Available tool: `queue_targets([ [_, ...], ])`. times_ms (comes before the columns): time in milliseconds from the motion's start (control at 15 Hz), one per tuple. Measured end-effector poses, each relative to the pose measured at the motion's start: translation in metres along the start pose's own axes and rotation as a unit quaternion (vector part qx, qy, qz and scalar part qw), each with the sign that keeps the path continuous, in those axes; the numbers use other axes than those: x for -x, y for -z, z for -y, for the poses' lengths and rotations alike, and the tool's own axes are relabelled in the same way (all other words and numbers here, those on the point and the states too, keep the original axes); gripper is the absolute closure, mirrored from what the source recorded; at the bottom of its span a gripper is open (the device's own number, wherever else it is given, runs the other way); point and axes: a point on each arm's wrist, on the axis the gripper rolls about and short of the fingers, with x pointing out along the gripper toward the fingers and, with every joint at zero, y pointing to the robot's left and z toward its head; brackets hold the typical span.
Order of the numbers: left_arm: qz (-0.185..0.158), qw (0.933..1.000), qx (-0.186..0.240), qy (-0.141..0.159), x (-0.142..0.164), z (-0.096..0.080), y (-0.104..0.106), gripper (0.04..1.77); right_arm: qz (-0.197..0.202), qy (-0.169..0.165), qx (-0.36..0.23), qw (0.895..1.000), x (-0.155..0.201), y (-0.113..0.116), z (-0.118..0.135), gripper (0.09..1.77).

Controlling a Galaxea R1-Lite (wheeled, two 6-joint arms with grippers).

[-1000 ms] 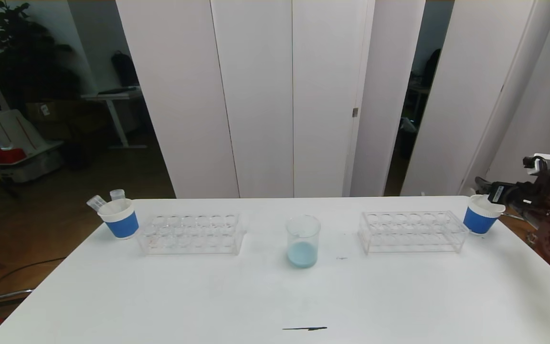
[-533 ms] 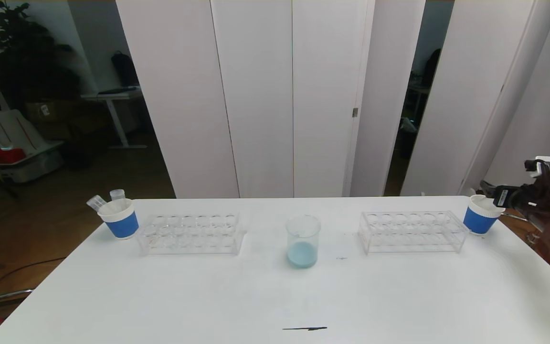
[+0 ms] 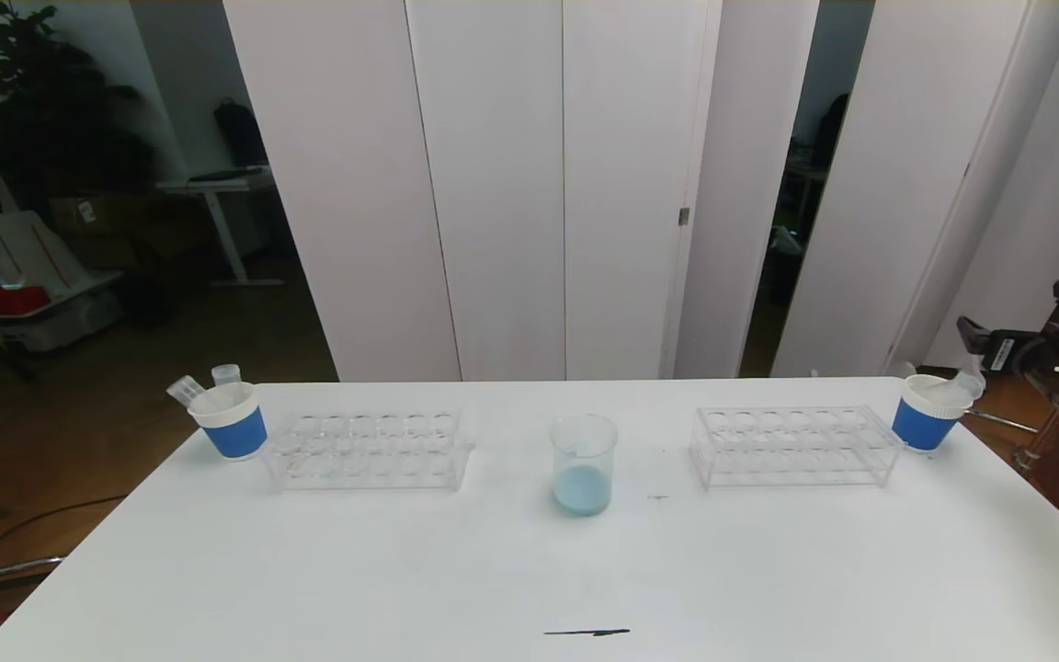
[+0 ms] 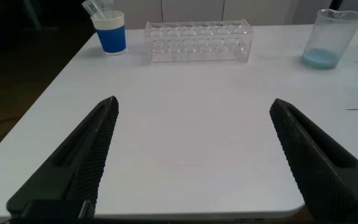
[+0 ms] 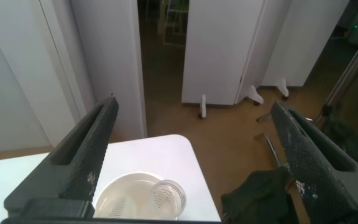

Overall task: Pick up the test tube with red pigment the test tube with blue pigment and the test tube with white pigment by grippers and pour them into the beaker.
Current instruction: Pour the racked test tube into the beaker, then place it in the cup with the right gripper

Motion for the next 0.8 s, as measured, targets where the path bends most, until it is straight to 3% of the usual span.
queue_targets([
  [400, 0.000, 1.0000, 0.000, 0.000, 0.000, 0.000, 0.000, 0.07, 0.016, -0.005, 0.006, 1.000, 0.033, -0.075, -0.002, 0.11],
  [800, 0.000, 1.0000, 0.000, 0.000, 0.000, 0.000, 0.000, 0.07, 0.055, -0.070, 0.023, 0.996, 0.115, -0.175, -0.016, 0.11],
])
